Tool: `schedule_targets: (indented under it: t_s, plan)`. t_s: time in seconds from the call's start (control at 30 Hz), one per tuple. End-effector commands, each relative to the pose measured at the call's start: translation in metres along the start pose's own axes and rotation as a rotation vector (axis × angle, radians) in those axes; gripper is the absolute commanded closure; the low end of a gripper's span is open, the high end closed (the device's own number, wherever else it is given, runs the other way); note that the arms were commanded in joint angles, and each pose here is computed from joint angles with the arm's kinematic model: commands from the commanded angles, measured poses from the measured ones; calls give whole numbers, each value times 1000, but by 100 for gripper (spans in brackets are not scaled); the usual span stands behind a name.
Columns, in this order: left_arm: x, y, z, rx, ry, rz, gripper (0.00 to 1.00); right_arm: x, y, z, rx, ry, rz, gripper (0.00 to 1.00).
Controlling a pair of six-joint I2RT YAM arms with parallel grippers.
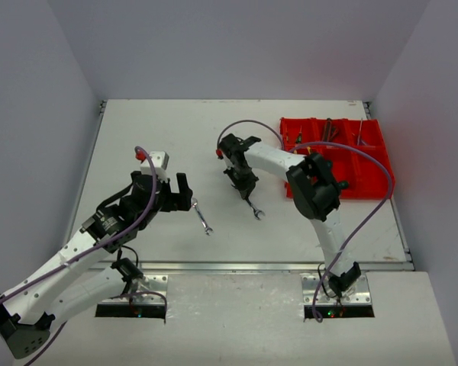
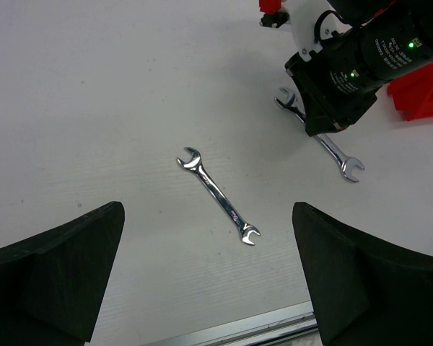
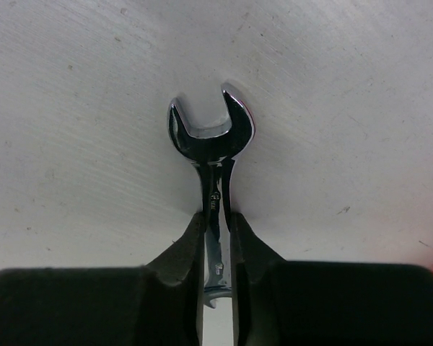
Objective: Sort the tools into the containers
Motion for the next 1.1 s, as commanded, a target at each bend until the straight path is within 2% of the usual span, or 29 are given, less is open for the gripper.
schedule_targets:
  t_s: [0.0, 0.1, 0.23, 0.37, 0.77, 0.83, 1.07]
  plan:
    - [0, 1, 10, -60, 15, -10, 0, -1, -48, -32, 171, 20, -7, 100]
    - [0, 1, 10, -59, 14, -11, 0, 0, -35, -29, 104, 11, 12, 100]
    - [0, 1, 10, -59, 13, -13, 0, 3, 7, -17, -83, -9, 75, 100]
    - [1, 3, 11, -68, 17, -12, 0, 3, 40, -11, -202, -6, 109, 100]
    - [2, 5, 11, -78, 21, -12, 0, -28, 86, -16, -320, -79, 84, 100]
    - [2, 6, 12, -80, 23, -12, 0, -40, 94, -15, -347, -104, 56, 100]
    - [0, 7, 12, -86, 21, -33, 0, -156, 164, -20, -543, -403, -42, 100]
Point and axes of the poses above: each gripper's point midway between its finger pads, its own y axis back along the fingers, its own x axis along the line the jaws close on, z = x × y, the point moved 7 cm from there along y, back along the fingers, and after that the axes turned 14 degrees about -y, right-handed, at the moved point
